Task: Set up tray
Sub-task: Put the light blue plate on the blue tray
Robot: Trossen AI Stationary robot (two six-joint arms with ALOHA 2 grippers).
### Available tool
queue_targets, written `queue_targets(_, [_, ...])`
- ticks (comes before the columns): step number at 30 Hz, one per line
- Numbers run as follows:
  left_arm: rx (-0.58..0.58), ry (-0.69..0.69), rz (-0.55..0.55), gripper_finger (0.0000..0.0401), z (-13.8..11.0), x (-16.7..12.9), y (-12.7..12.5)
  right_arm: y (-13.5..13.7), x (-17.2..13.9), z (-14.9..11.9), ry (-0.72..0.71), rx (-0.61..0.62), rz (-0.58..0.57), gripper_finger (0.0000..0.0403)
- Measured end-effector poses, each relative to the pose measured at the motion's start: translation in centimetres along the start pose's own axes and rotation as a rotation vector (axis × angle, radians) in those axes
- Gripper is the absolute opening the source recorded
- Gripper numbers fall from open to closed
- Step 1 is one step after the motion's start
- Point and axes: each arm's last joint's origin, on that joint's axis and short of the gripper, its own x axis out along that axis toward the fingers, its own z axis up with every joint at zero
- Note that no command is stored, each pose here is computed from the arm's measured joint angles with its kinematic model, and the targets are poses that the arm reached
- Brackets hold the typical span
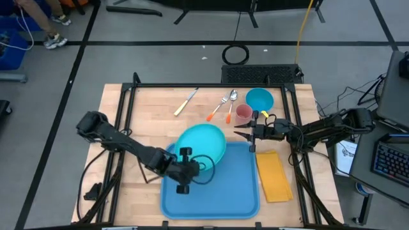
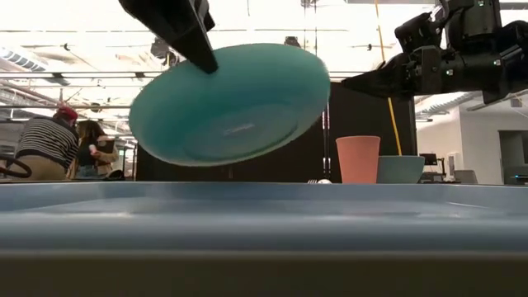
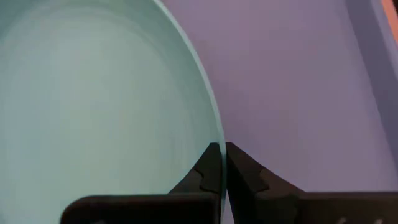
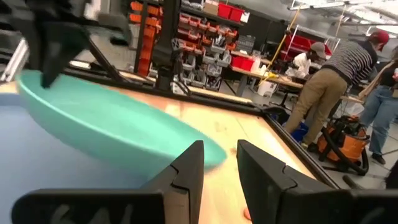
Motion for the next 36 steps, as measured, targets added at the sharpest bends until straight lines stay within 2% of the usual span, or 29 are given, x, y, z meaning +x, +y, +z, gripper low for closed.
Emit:
queue_targets(9, [0.058,0.005,-0.071,0.0006,2.0,0.7,-3.2,-0.1,0.0,-0.1,0.010,0.014,-0.004,0.0086])
queue_targets(12, [0.042,0.028,-0.115,0.0006,2.1,1.2,-3.9,-0.1,0.0,-0.1,0.007,0.020,-0.005,0.0086])
queue_targets(22, [0.084,0.063,-0.137,0.0006,2.5,3.4,-6.5,-0.2,0.0,0.2,-0.023,0.020,-0.014,0.0086])
queue_targets(36, [0.067,0.030,-0.203,0.0006,3.7,4.2,-7.3,-0.7,0.0,0.6,-0.062,0.004,-0.045,0.0086])
